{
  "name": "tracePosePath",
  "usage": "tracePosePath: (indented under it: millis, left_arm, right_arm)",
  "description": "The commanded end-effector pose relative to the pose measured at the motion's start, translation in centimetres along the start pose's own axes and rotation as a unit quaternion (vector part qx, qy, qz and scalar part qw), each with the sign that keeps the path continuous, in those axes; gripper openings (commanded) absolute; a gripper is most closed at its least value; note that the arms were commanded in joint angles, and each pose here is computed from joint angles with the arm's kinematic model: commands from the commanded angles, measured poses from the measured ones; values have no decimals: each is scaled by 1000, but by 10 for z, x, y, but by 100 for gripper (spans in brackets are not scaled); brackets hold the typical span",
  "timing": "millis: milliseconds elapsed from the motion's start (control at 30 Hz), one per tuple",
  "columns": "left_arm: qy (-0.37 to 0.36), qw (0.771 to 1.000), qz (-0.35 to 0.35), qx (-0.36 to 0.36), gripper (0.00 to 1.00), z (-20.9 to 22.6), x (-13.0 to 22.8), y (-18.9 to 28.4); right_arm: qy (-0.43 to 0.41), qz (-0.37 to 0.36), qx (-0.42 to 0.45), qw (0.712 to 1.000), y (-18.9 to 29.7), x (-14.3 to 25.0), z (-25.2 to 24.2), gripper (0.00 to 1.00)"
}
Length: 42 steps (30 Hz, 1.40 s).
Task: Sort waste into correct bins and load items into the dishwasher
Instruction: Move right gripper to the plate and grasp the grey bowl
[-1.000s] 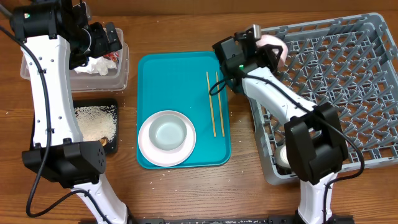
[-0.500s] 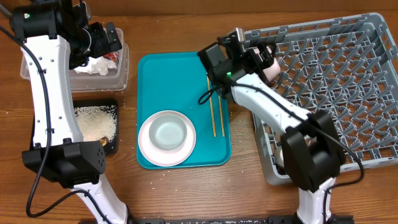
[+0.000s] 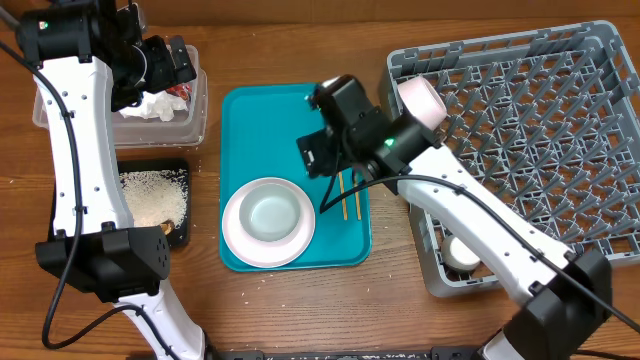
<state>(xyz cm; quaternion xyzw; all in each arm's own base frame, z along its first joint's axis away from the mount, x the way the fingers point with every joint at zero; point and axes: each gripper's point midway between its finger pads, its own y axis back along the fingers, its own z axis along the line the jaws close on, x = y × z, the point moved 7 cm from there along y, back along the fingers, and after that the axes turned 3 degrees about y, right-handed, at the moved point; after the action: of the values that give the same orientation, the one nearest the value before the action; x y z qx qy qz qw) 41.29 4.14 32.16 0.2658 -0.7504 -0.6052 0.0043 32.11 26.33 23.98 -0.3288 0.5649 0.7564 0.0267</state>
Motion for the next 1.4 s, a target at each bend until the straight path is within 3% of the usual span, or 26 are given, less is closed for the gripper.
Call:
tracePosePath:
  millis: [0, 233, 433, 633, 867, 1100, 1367]
  left_arm:
    - [-7, 1000, -11, -1, 100, 1, -2, 6]
    - [-7, 1000, -11, -1, 100, 1, -2, 6]
    - [-7, 1000, -11, -1, 100, 1, -2, 6]
    - [-7, 1000, -11, -1, 100, 1, -2, 6]
    - [-7, 1000, -11, -1, 100, 1, -2, 6]
    - [-7, 1000, -11, -1, 100, 1, -2, 6]
    - [-7, 1000, -11, -1, 100, 1, -2, 6]
  right_arm:
    - [-91, 84, -98, 987, -37, 36, 24, 77]
    - [-154, 101, -94, 978, -81, 72, 32, 57]
    - [-155, 114, -93, 977, -96, 85, 40, 45]
    - [-158, 135, -83, 975, -111, 97, 45, 40]
    - [-164, 144, -73, 973, -116, 100, 43, 9]
    - [-175, 103, -46, 978, -70, 63, 28, 4]
    - [-212, -4, 154, 965, 59, 34, -48, 4]
